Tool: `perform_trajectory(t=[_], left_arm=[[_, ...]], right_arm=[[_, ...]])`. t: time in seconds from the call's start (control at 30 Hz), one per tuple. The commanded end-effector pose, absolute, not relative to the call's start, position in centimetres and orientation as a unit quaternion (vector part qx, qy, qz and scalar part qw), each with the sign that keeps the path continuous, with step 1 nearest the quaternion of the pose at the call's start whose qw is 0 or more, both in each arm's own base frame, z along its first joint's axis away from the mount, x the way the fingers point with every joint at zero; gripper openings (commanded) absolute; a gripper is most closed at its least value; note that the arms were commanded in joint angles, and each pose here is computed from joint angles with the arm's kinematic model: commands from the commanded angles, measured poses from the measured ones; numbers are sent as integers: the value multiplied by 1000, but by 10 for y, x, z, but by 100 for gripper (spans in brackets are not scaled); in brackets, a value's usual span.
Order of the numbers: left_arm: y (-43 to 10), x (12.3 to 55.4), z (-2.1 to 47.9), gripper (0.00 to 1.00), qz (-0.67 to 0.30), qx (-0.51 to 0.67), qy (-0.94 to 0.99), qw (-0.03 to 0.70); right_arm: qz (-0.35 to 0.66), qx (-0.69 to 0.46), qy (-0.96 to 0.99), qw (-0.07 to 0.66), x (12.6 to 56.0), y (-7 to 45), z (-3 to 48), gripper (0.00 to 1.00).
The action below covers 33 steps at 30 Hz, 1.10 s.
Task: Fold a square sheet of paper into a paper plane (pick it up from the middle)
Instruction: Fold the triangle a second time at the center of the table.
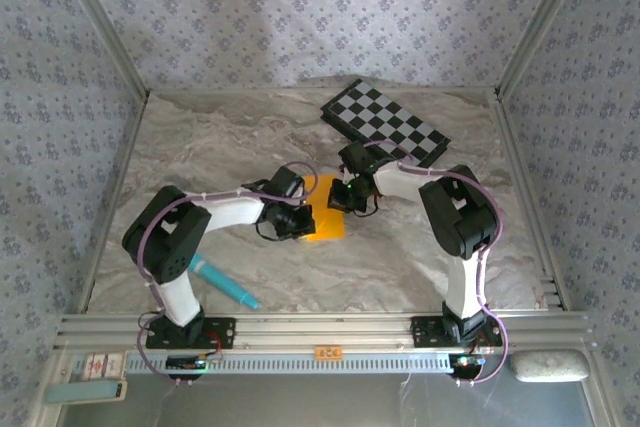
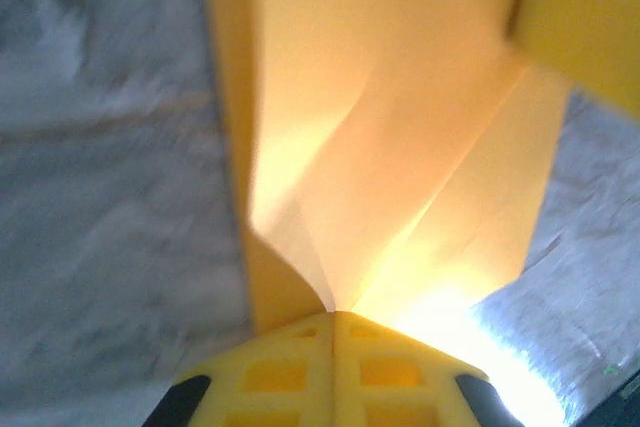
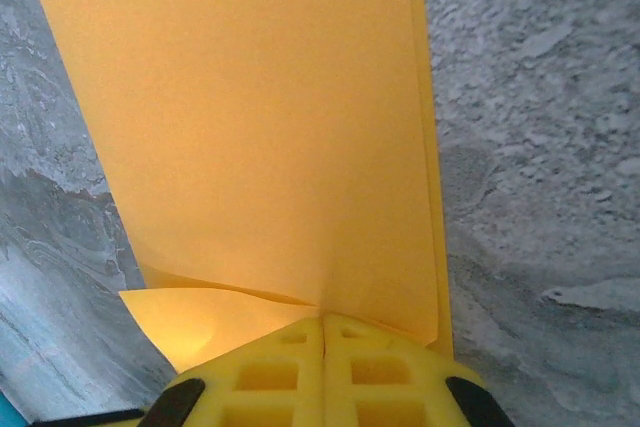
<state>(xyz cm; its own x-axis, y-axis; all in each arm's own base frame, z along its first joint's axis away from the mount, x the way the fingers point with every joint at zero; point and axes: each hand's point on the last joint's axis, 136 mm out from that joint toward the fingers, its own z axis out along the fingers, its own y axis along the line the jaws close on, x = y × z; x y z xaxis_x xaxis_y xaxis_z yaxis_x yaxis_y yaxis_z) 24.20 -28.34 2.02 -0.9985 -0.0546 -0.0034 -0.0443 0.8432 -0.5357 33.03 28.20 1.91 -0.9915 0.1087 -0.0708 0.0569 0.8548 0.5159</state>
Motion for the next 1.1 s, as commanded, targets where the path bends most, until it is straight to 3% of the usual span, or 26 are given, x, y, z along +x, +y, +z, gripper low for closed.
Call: perform_trajectory(t=[0.0, 0.2, 0.4, 0.67, 1.07], left_arm=[[-268, 222, 31, 4, -252, -18, 968, -15], [-282, 264, 66, 13, -293, -40, 954, 57], [-285, 300, 77, 23, -347, -91, 929, 87], [-297, 316, 68, 21, -352, -89, 928, 88], [-276, 319, 27, 12, -289, -117, 946, 94]], right_arm=[[190, 67, 979, -3, 308, 253, -25, 2], [272, 23, 961, 51, 332, 290, 35, 6], [316, 33, 942, 108, 350, 292, 85, 17], [289, 103, 947, 98, 335, 265, 64, 37], [280, 136, 948, 73, 322, 268, 42, 42]])
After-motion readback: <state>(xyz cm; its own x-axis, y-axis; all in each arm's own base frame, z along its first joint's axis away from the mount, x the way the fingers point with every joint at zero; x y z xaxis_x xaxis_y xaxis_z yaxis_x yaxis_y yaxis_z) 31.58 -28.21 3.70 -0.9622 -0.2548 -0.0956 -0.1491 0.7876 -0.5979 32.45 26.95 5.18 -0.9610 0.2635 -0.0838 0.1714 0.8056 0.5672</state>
